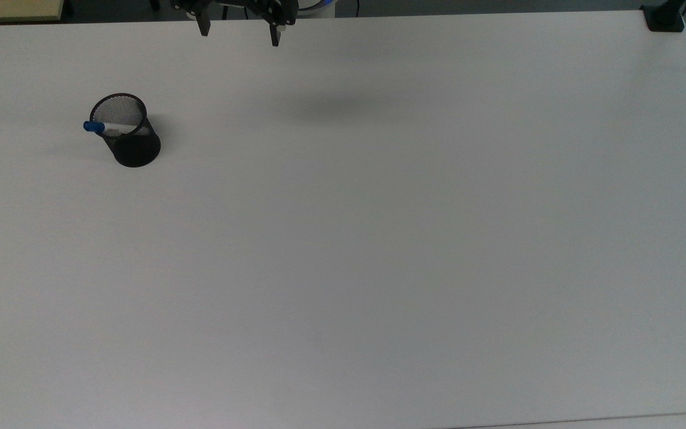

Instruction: Remove the marker

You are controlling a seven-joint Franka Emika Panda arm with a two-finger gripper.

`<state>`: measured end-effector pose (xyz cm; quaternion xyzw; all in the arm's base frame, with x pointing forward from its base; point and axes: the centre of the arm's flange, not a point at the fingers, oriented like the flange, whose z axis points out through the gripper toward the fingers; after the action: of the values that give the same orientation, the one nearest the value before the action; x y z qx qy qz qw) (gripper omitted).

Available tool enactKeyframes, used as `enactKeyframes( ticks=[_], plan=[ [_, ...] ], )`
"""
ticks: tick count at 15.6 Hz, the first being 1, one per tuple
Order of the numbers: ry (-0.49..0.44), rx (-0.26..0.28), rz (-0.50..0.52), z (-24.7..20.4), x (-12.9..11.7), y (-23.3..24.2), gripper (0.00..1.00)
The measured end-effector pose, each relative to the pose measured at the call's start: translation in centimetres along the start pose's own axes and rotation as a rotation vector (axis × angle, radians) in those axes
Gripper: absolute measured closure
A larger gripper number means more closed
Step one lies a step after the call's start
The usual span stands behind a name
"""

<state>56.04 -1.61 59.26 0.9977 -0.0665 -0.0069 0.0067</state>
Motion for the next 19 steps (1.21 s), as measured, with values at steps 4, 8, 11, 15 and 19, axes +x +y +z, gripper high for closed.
enactKeyframes(
  ticks=[4, 8, 11, 15, 19],
  plan=[
    [-0.006, -0.001, -0.001, 0.05, -0.07, -0.05, 0.00],
    [-0.008, -0.001, -0.002, 0.07, -0.10, -0.10, 0.00],
    [-0.008, -0.001, -0.002, 0.07, -0.10, -0.10, 0.00],
    [-0.008, -0.001, -0.002, 0.07, -0.10, -0.10, 0.00],
    [-0.010, -0.001, -0.009, 0.16, -0.13, -0.47, 0.00]
  ],
)
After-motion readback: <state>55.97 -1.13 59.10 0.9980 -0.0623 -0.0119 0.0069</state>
